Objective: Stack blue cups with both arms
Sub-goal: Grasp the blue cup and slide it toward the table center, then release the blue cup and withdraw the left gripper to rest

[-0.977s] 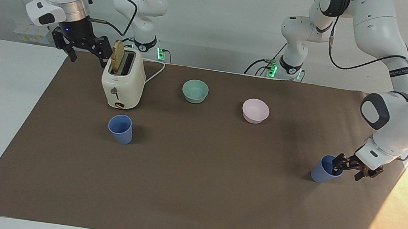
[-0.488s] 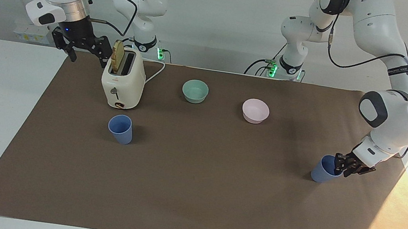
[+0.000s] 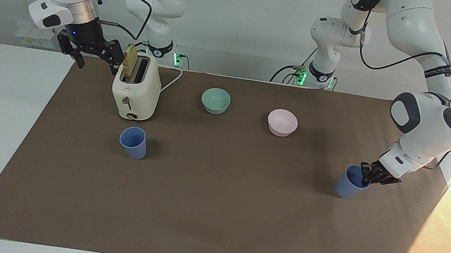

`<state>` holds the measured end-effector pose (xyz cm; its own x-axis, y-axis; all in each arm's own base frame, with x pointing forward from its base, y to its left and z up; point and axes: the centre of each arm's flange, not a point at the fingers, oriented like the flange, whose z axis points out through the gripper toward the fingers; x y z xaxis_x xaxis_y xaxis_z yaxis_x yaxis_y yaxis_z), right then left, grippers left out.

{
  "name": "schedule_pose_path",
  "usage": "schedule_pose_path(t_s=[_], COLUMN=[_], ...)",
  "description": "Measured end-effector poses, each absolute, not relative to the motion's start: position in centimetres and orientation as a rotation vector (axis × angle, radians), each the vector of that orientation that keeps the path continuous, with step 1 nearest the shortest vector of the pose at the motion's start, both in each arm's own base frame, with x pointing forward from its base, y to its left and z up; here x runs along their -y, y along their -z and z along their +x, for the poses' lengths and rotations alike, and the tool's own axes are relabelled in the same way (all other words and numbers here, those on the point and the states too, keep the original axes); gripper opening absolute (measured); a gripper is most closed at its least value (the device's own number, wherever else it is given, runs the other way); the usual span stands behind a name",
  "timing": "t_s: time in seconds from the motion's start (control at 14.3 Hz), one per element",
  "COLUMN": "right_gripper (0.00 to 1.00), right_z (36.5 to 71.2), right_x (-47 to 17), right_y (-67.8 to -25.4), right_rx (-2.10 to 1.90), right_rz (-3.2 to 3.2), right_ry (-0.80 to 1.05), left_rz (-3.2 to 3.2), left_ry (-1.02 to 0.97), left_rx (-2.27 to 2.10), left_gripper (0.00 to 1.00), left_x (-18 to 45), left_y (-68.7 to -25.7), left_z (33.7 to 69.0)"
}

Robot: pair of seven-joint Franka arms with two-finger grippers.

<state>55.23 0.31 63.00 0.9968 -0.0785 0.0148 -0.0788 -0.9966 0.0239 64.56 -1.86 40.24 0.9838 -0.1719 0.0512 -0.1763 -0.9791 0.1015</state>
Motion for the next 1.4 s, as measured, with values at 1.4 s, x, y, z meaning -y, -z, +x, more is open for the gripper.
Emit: schedule_pose_path(t_s=[1.4], right_gripper=[1.0], right_z=[55.2], right_x=[-0.3], right_y=[-63.0], right_rx=[0.123], right_rz=[3.115], right_ry=[-0.022], left_rz=[2.999], left_ry=[-0.035], left_rx=[-0.089], left_gripper=[0.25], left_x=[32.6], left_y=[-39.4], left_z=[53.0])
